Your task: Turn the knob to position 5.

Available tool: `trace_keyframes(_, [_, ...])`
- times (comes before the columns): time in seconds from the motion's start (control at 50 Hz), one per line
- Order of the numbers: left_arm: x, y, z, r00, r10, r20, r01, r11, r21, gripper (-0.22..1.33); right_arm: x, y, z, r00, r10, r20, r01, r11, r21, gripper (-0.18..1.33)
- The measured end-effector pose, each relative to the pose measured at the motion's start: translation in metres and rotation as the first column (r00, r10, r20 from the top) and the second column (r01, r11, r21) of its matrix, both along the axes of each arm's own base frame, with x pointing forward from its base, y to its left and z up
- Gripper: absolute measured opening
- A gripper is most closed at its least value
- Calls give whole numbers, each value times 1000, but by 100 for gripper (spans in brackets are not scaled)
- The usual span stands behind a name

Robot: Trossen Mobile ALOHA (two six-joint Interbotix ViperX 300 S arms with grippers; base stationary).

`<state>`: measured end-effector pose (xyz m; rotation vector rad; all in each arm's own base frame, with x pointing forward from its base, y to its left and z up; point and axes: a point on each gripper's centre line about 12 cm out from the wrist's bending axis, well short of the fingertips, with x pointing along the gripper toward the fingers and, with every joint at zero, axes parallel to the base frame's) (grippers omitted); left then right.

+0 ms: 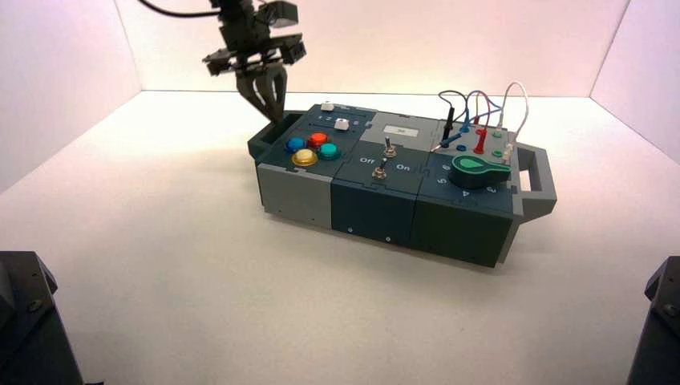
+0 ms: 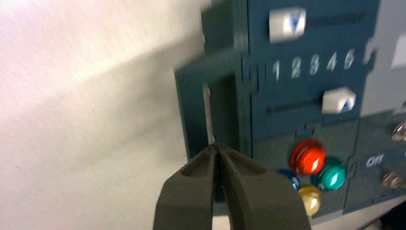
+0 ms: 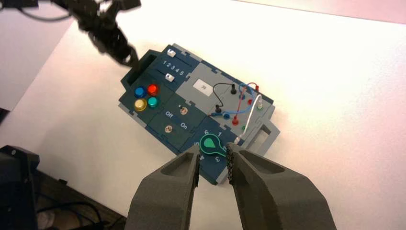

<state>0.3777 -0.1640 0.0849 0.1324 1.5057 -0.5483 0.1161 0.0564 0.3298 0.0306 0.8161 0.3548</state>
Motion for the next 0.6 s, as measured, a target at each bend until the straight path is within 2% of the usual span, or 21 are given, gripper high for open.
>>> trace_keyframes(0.04, [4,-1,1,1000,-3,-6,3,1000,-2,9,-1,0,-1,1000,-1,-1,1,1000,1,66])
trace_keyframes(0.26, [8,-16,13,999,-36,4,36,999,-14,7,-2,1,-19,999,3,-45,-4,1000,-7,66])
trace_keyframes(0.38, [6,-23,30,998,-45,33,46,999,-26,7,-1,2,-34,995,4,-95,-6,1000,-16,63])
trace_keyframes(0.52, [4,-22,64,994,-39,101,44,998,-51,-3,4,6,-50,986,6,-166,-11,1000,-27,46])
trace_keyframes(0.6, [1,-21,81,990,-37,136,46,997,-64,-5,6,8,-57,982,6,-191,-13,999,-36,46])
